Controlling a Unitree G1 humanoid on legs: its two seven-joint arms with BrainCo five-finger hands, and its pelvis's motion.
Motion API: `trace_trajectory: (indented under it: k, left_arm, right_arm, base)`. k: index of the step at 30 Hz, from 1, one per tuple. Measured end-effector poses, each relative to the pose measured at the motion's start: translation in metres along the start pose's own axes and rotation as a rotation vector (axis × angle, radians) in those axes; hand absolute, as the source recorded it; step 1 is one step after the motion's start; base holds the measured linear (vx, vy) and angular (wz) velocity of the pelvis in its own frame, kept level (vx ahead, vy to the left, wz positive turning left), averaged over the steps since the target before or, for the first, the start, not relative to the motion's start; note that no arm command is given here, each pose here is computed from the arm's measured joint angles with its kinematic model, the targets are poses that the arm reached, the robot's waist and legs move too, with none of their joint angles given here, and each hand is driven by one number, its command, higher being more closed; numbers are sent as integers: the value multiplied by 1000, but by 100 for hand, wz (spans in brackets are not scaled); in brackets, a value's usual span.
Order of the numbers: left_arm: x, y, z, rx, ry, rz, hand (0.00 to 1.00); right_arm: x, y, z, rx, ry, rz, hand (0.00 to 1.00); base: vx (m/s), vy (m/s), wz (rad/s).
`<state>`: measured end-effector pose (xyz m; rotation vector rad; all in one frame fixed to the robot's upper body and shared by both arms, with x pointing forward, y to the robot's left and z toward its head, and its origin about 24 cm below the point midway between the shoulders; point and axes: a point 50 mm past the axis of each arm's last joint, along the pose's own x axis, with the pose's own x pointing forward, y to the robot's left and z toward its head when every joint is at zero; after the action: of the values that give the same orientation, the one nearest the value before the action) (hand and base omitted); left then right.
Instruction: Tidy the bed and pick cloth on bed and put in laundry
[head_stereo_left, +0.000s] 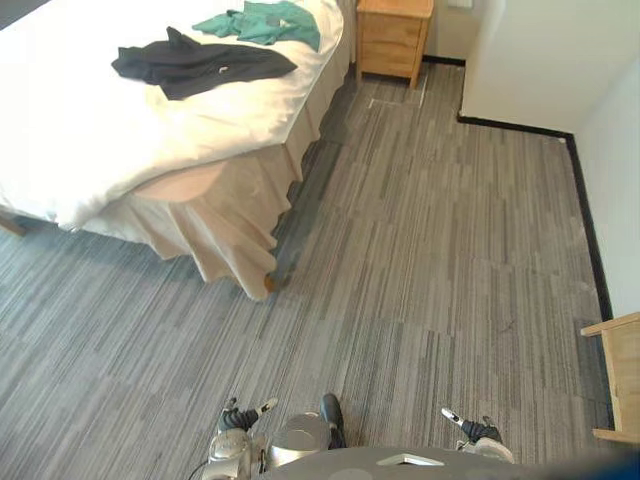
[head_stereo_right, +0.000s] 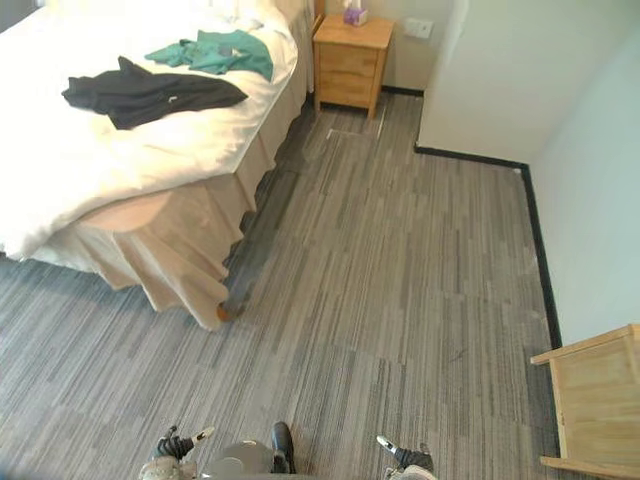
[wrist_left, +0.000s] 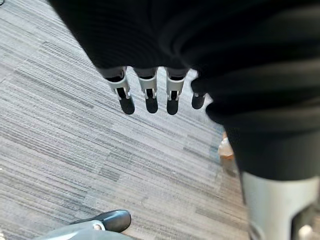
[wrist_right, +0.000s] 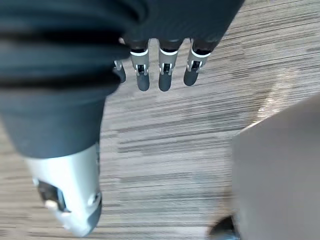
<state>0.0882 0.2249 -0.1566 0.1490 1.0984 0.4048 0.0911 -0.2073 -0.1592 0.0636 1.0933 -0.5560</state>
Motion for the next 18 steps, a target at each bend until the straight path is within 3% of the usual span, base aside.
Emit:
trace_trajectory:
  k: [5,11,18]
  left_arm:
    - [1,-6,7,1,-20,-13,0]
    - [0,-14,10,1,-22,-34,0]
    - [-2,-16,4,-126,-4,-15,0]
  right_arm:
    - [0,-16,-12,0,36,-44,0]
    - [3,-19,-4,8,24,-51,0]
    - [2,-22,-7,7,25,-56,0]
  base:
    - [329,-107,99]
    - [347,-351,51]
    - [343,-260,41]
